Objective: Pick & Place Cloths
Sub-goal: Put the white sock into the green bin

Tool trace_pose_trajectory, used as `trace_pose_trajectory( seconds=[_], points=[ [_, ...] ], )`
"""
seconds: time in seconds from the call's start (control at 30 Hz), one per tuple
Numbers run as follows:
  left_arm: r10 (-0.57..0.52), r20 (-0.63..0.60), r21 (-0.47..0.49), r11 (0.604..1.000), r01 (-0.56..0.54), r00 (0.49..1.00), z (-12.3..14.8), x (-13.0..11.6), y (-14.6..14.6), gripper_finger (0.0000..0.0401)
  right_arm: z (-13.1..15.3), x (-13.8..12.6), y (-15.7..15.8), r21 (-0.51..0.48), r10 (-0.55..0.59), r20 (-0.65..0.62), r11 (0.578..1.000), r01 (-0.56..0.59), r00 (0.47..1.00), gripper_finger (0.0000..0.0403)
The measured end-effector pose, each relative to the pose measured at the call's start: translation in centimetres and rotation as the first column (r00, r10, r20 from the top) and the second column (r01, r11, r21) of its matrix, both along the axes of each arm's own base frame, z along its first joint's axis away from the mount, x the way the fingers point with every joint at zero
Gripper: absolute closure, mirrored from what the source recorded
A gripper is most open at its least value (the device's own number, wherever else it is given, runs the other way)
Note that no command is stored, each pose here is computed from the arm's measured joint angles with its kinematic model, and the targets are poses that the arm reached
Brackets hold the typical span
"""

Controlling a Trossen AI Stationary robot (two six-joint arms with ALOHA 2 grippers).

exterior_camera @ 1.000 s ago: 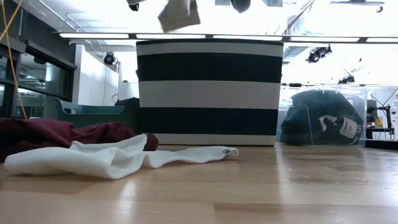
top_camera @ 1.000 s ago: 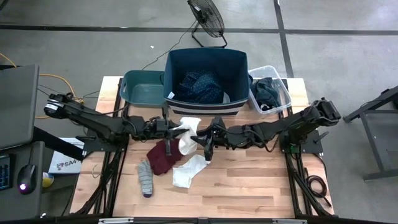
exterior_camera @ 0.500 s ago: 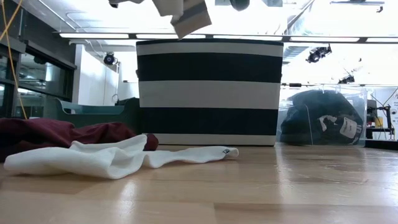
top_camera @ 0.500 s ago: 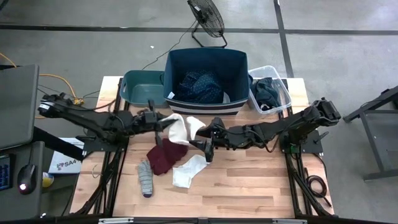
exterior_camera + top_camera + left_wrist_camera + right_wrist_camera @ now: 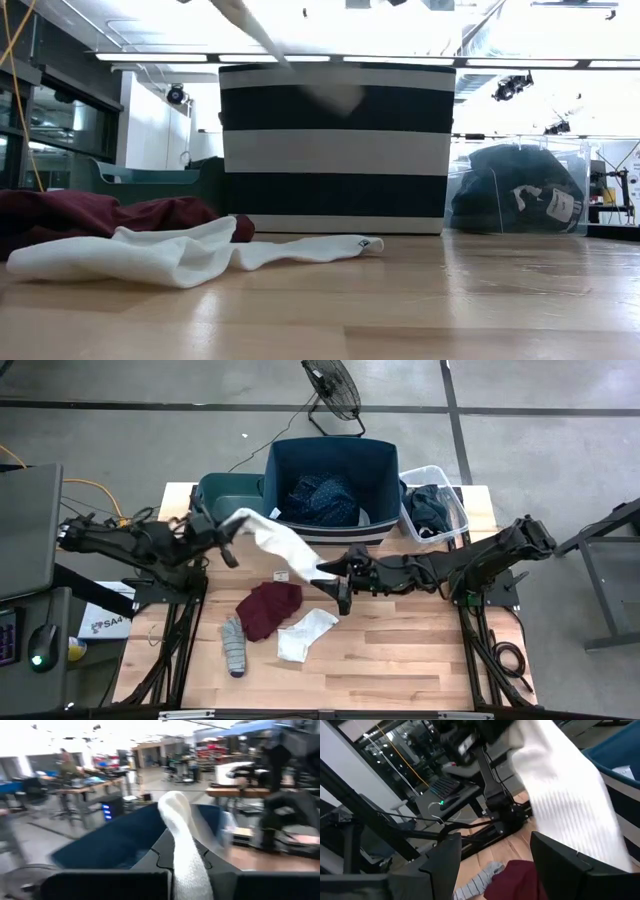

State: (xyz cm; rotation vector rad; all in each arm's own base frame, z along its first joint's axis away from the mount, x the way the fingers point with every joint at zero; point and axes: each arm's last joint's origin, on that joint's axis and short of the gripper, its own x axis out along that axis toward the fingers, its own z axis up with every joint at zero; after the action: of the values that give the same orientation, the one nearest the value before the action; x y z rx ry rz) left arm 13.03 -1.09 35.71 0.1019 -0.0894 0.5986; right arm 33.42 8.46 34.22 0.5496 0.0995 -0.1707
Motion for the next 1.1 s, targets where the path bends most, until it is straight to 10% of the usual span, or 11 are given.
trace_pose_trajectory(
  seconds=[0.4, 1.1],
  points=[
    [0.244, 0.026, 0.034, 0.969, -0.245, 0.969, 1.2, -4.6, 1.6, 0.0401, -0.3, 0.0, 0.0, -0.004, -0.004, -0.025, 1.0, 0.004, 1.0, 0.0174],
    [0.529, -0.092, 0.114, 0.847, -0.519, 0.843, 1.5, -5.3, 2.4, 0.0401, -0.5, 0.3, -1.5, -0.014, -0.048, -0.048, 0.999, 0.048, 0.998, 0.0174]
  ],
)
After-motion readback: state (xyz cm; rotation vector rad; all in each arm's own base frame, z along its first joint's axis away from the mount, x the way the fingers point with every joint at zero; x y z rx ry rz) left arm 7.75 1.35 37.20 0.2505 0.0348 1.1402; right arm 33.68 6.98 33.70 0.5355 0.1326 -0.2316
